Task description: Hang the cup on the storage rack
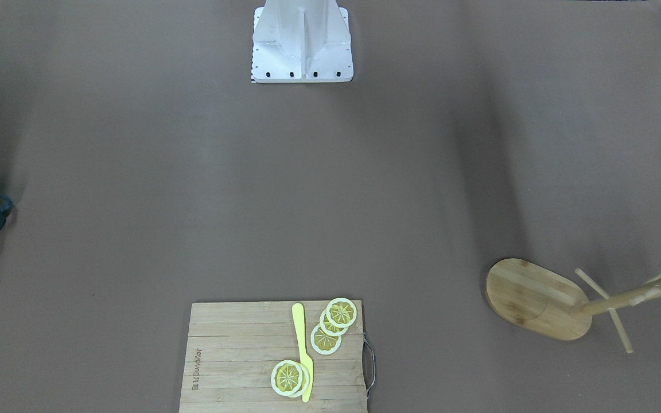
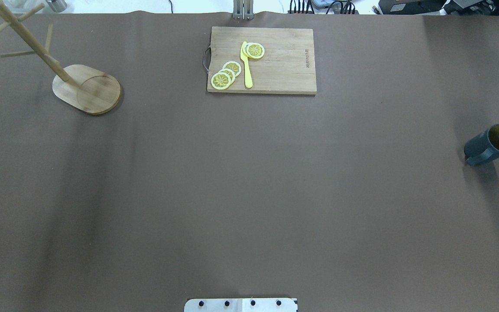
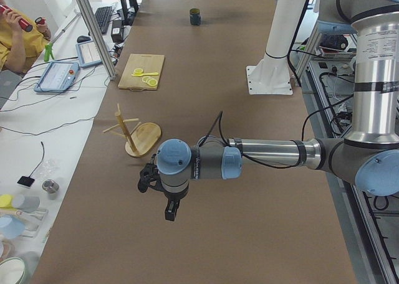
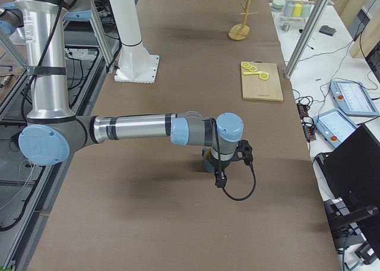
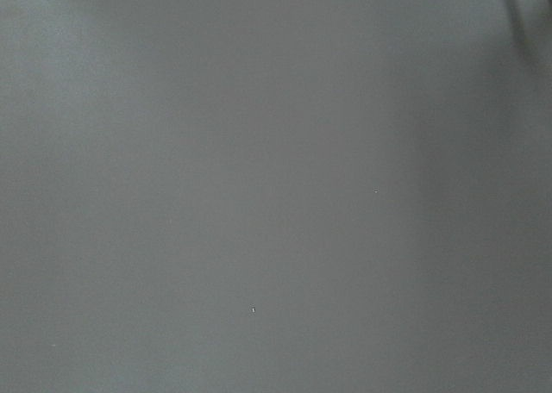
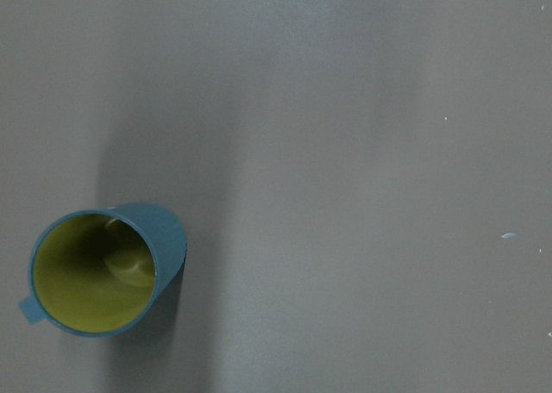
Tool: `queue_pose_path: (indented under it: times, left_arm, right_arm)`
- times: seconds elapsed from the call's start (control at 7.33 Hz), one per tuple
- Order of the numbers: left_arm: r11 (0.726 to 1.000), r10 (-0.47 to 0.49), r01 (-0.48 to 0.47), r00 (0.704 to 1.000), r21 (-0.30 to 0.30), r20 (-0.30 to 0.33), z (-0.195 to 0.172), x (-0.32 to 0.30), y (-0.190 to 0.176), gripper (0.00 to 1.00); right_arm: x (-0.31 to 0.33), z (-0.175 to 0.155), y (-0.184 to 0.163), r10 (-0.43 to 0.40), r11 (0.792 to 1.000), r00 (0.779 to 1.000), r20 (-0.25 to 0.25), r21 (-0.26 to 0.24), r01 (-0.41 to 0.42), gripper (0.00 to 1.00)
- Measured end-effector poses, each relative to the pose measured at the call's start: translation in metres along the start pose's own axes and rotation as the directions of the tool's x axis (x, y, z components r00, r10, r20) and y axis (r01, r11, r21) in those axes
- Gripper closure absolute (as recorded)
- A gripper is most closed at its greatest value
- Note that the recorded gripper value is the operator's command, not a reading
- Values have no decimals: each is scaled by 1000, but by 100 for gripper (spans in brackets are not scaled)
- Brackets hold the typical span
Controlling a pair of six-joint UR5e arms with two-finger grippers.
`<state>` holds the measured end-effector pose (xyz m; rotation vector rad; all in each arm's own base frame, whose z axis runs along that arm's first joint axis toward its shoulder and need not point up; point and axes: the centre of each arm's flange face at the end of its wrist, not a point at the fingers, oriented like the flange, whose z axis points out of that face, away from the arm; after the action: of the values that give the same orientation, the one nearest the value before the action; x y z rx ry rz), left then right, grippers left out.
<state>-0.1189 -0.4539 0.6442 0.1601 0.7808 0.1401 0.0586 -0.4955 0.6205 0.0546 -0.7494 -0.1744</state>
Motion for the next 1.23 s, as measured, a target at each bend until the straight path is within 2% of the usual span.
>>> queue_pose_path:
  times: [0.41,0.95,1.23]
  left_arm:
    - [997,21,-22,1000,73,16,8,2,13,2]
    - [993,30,-32,999,112,20,5,6,13,2]
    - [987,62,-64,998,148,21,4,10,22,2]
  right_arm:
    - [-2,0,2,-3,1000,1000,16,9,3,0]
    - [-8,-5,2,-14,1000,1000,19,20,14,0]
    - [-10,0,1,-15,1000,999,47,18,14,0]
